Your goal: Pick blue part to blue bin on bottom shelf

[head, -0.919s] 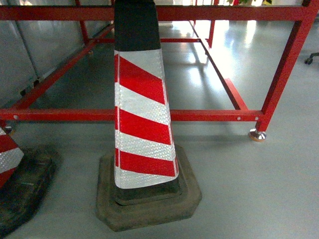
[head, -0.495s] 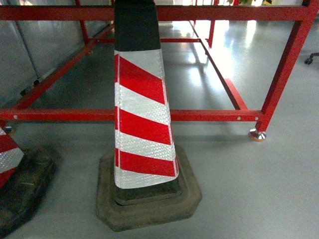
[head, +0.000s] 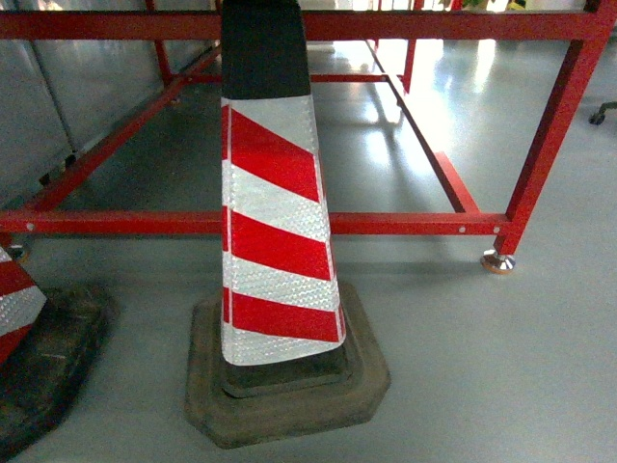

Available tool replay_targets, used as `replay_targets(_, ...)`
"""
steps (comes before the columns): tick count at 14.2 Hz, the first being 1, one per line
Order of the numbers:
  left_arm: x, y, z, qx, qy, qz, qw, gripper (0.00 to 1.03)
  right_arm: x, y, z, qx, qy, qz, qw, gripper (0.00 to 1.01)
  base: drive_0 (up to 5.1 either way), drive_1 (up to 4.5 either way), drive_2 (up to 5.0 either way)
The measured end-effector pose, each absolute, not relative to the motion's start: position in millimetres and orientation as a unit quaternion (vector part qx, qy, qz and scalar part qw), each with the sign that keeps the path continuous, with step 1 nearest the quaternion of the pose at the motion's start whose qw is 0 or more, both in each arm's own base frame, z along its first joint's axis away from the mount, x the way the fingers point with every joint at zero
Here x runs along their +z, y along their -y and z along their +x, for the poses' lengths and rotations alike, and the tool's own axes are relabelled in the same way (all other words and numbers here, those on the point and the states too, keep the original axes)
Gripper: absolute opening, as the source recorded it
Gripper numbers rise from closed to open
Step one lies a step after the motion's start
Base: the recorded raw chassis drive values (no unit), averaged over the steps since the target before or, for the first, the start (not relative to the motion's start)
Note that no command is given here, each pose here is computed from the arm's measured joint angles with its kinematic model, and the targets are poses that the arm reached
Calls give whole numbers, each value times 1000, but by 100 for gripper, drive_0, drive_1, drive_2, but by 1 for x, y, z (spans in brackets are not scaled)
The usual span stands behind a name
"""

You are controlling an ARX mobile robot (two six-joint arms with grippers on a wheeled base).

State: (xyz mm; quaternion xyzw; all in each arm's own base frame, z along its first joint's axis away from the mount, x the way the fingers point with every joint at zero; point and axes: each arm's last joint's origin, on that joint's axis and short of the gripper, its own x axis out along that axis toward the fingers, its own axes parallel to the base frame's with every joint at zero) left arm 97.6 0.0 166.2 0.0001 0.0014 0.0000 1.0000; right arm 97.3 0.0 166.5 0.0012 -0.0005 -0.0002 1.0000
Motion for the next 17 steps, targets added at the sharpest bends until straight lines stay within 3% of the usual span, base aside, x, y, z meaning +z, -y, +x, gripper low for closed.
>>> replay_targets(17,166,0,98,0,-3,0,1000,98,167,0,97,0,0,1,1000,98,0,0,0)
